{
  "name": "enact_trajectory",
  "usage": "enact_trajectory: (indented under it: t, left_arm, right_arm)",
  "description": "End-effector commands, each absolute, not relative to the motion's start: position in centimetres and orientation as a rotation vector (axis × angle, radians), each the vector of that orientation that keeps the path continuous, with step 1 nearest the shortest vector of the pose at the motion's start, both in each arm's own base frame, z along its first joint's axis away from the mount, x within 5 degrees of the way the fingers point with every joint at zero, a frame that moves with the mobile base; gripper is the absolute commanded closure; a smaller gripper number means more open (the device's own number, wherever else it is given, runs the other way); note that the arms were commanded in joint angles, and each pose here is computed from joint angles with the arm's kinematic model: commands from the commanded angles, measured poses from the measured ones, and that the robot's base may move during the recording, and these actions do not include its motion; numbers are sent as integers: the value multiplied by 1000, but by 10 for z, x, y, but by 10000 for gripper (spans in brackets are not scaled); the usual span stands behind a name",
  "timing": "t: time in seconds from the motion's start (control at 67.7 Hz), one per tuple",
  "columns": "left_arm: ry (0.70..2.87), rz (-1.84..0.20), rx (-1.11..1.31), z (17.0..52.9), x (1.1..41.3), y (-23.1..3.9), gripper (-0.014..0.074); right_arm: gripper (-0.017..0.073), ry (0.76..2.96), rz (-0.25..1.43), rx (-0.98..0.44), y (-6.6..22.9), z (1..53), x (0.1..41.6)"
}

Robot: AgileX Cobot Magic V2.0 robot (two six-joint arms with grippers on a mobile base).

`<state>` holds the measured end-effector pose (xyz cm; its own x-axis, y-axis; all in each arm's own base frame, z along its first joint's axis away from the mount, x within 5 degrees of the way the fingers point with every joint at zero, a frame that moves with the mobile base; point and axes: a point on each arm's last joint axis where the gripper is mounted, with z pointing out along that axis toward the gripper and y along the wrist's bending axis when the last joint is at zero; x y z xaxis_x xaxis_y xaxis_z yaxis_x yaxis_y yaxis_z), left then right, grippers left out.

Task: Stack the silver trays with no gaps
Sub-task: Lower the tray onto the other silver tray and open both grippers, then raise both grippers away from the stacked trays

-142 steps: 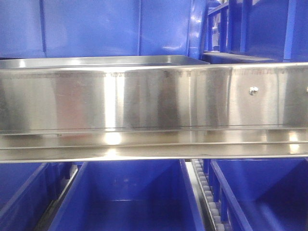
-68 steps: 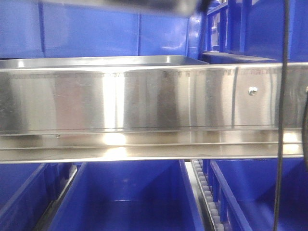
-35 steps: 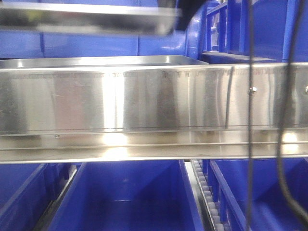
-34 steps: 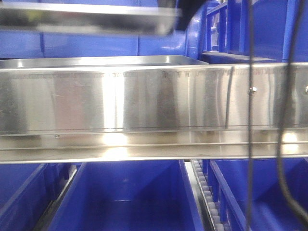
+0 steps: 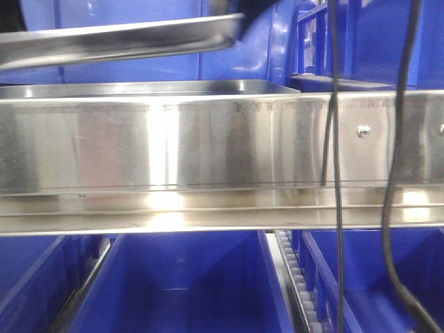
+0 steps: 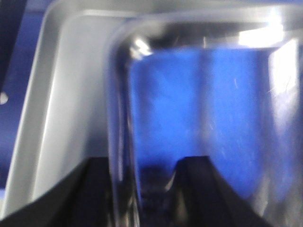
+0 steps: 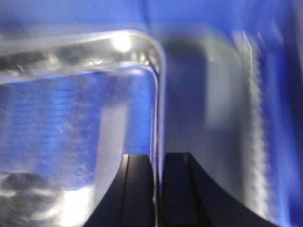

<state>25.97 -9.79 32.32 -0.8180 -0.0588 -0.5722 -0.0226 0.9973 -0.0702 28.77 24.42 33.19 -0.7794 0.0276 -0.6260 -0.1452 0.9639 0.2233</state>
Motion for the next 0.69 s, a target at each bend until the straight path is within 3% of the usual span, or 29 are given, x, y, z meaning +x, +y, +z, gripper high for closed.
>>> enact_trajectory:
  t: [0.0,0.207,0.488,0.68]
  left_arm:
    - [2451,-240,-62,331,263,-111,330]
    - [2456,-202,-122,330,267,-97,330]
    - [2474,-134,-173,329,270,-81,296]
    - [2477,-56,-146,329,270,-76,221]
  right_arm:
    - [554,2357,512,-105,261,340,288]
    - [547,2443,428,-97,260,326,289]
    - [195,2438,408,-106,259,325,290]
    - [156,2470,346,-85,251,323,293]
